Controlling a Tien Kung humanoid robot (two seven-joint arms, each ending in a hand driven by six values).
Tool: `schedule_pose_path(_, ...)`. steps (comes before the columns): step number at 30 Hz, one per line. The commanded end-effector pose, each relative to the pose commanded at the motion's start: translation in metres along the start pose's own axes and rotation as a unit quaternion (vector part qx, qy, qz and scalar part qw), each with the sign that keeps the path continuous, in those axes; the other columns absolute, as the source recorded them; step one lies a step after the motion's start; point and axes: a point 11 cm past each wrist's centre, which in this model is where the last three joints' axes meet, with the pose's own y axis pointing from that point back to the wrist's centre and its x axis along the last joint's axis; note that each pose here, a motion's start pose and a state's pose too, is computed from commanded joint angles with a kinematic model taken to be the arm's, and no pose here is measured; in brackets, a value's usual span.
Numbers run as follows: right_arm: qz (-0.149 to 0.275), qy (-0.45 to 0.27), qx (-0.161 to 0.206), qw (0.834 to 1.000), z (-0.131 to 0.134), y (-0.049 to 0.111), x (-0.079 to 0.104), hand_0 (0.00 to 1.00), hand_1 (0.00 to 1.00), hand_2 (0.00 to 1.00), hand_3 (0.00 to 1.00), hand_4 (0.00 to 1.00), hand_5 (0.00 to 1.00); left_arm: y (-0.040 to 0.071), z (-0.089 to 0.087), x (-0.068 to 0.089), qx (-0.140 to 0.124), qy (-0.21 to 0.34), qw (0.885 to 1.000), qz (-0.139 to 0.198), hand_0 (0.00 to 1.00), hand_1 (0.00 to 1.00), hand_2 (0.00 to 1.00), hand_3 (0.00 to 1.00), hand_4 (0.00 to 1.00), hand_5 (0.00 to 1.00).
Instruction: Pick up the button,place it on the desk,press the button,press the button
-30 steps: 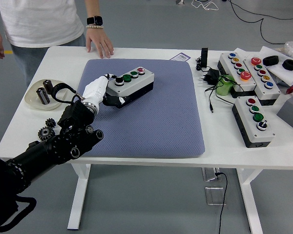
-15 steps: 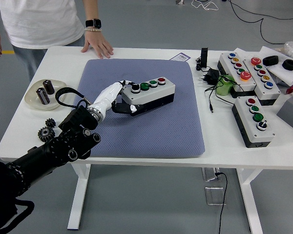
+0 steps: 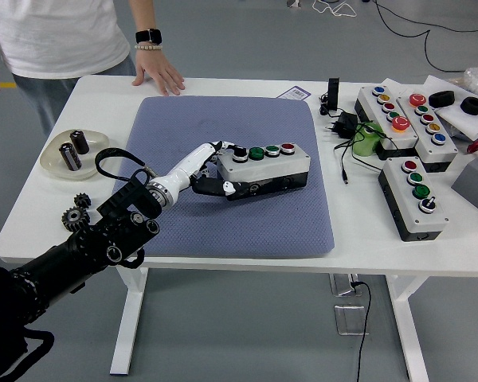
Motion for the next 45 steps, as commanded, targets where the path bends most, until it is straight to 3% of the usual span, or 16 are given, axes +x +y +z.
schedule_pose_path(9, -0.001, 0.000, 0.001, 1.000, -0.001, 0.000, -0.001, 0.645, 0.529, 0.559, 0.634, 0.240, 0.240, 0.000, 0.005, -0.002, -0.020, -0.006, 1.000, -0.009, 0.041, 0.094, 0.123, 0.193, 0.434, 0.002)
schedule_pose_path(18, -0.002, 0.001, 0.001, 1.000, -0.001, 0.000, -0.001, 0.646, 0.529, 0.560, 0.634, 0.240, 0.240, 0.000, 0.003, -0.004, -0.018, -0.019, 0.999, -0.019, 0.052, 0.098, 0.127, 0.197, 0.440, 0.002)
schedule_pose_path(19, -0.002, 0.001, 0.001, 1.000, -0.001, 0.000, -0.001, 0.646, 0.530, 0.560, 0.634, 0.240, 0.240, 0.000, 0.002, -0.004, -0.016, -0.024, 0.999, -0.022, 0.199, 0.262, 0.263, 0.289, 0.371, 0.002)
schedule_pose_path(24, -0.002, 0.001, 0.001, 1.000, 0.000, 0.000, -0.001, 0.646, 0.530, 0.560, 0.634, 0.240, 0.240, 0.001, 0.000, -0.007, -0.009, -0.059, 0.998, -0.036, 0.199, 0.262, 0.263, 0.289, 0.371, 0.002)
schedule_pose_path(25, -0.002, 0.001, 0.001, 1.000, 0.000, 0.000, -0.001, 0.646, 0.530, 0.560, 0.634, 0.240, 0.239, 0.001, 0.000, -0.007, -0.010, -0.068, 0.997, -0.035, 0.418, 0.508, 0.504, 0.504, 0.306, 0.002)
schedule_pose_path(31, -0.002, 0.002, 0.001, 1.000, 0.001, 0.000, -0.001, 0.646, 0.530, 0.560, 0.634, 0.240, 0.239, 0.000, 0.002, -0.001, -0.014, -0.094, 0.995, -0.015, 0.418, 0.508, 0.504, 0.504, 0.306, 0.002)
schedule_pose_path(32, -0.002, 0.002, 0.000, 1.000, 0.001, 0.000, -0.001, 0.646, 0.531, 0.560, 0.634, 0.240, 0.240, 0.000, 0.003, 0.000, -0.015, -0.096, 0.995, -0.012, 0.507, 0.631, 0.670, 0.665, 0.490, 0.002)
schedule_pose_path(36, -0.002, 0.001, 0.000, 1.000, 0.002, 0.000, -0.002, 0.646, 0.531, 0.560, 0.634, 0.240, 0.240, -0.001, 0.004, 0.003, -0.020, -0.099, 0.995, 0.002, 0.507, 0.631, 0.670, 0.665, 0.490, 0.002)
schedule_pose_path(37, -0.003, 0.001, -0.001, 1.000, 0.002, 0.000, -0.002, 0.646, 0.531, 0.560, 0.634, 0.240, 0.240, -0.001, 0.005, 0.004, -0.020, -0.100, 0.995, 0.004, 0.553, 0.720, 0.753, 0.700, 0.510, 0.002)
schedule_pose_path(43, -0.003, 0.001, -0.002, 1.000, 0.003, 0.000, -0.002, 0.647, 0.530, 0.561, 0.634, 0.241, 0.241, 0.000, 0.003, 0.000, -0.020, -0.103, 0.994, -0.005, 0.553, 0.720, 0.753, 0.700, 0.510, 0.002)
schedule_pose_path(44, -0.003, 0.001, -0.002, 1.000, 0.003, 0.000, -0.002, 0.647, 0.530, 0.561, 0.634, 0.241, 0.241, 0.001, 0.003, -0.001, -0.019, -0.104, 0.994, -0.007, 0.671, 0.775, 0.813, 0.712, 0.520, 0.002)
schedule_pose_path(45, -0.003, 0.001, -0.002, 1.000, 0.004, 0.000, -0.002, 0.647, 0.530, 0.561, 0.634, 0.241, 0.241, 0.001, 0.002, -0.001, -0.019, -0.106, 0.994, -0.009, 0.671, 0.775, 0.813, 0.712, 0.520, 0.002)
